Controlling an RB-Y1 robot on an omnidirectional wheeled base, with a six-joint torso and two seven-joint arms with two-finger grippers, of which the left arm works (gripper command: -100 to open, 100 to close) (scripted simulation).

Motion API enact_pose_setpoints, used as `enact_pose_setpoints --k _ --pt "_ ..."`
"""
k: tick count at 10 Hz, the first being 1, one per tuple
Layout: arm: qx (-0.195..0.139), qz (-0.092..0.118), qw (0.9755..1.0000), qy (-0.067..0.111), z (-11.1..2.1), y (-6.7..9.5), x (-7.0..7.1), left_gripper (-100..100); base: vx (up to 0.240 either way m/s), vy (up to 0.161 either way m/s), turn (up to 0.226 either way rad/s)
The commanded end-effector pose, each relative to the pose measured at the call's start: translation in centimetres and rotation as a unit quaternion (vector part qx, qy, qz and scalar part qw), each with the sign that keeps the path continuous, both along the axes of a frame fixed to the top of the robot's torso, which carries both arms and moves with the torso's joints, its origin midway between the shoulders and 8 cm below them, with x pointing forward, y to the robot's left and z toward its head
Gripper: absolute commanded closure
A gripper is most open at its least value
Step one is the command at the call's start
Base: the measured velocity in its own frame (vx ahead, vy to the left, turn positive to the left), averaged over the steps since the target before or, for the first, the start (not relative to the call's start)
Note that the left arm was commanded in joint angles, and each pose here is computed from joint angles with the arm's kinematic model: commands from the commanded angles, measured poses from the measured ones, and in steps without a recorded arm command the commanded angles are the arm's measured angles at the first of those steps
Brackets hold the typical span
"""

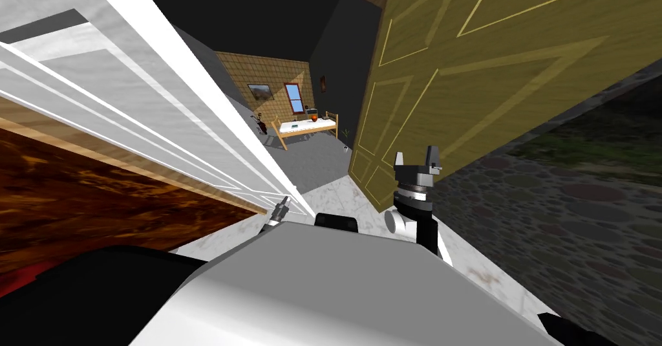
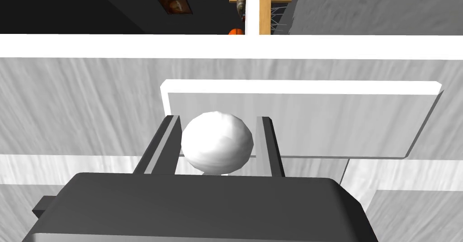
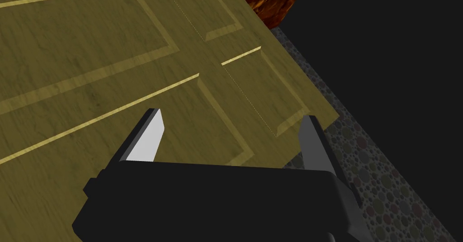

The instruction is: Pull the door open

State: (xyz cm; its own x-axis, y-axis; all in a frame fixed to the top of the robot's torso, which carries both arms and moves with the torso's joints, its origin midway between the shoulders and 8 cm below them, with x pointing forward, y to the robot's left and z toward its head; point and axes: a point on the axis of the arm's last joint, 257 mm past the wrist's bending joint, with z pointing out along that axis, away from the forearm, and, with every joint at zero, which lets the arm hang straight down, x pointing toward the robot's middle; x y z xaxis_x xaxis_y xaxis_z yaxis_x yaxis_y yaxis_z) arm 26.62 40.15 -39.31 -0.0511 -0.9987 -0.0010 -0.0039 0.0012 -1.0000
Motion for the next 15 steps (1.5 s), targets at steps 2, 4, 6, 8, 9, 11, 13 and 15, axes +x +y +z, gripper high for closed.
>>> enact_pose_setpoints --k 2,4,6,8,9,11,13,15 --pt "-0.001 -0.003 1.0 0.002 -0.2 -0.2 0.4 100 -0.127 0.032 -0.088" --pt "-0.001 -0.005 1.0 0.002 -0.1 -0.3 1.1 100 -0.229 0.063 -0.163" --pt "-0.001 -0.007 1.0 0.001 -0.1 -0.4 1.9 100 -0.227 0.072 -0.131" --pt "-0.001 -0.009 1.0 0.0 -0.1 -0.5 2.6 100 -0.251 0.019 -0.129" --pt "-0.001 -0.01 1.0 0.0 0.0 -0.5 2.9 100 -0.203 0.076 -0.094" --pt "-0.001 -0.012 0.9999 -0.001 0.0 -0.6 3.6 100 -0.213 0.093 -0.154" --pt "-0.001 -0.014 0.9999 -0.002 0.1 -0.7 4.4 100 -0.246 0.051 -0.136" --pt "-0.001 -0.015 0.9999 -0.001 0.1 -1.0 4.6 100 -0.142 0.034 -0.06"
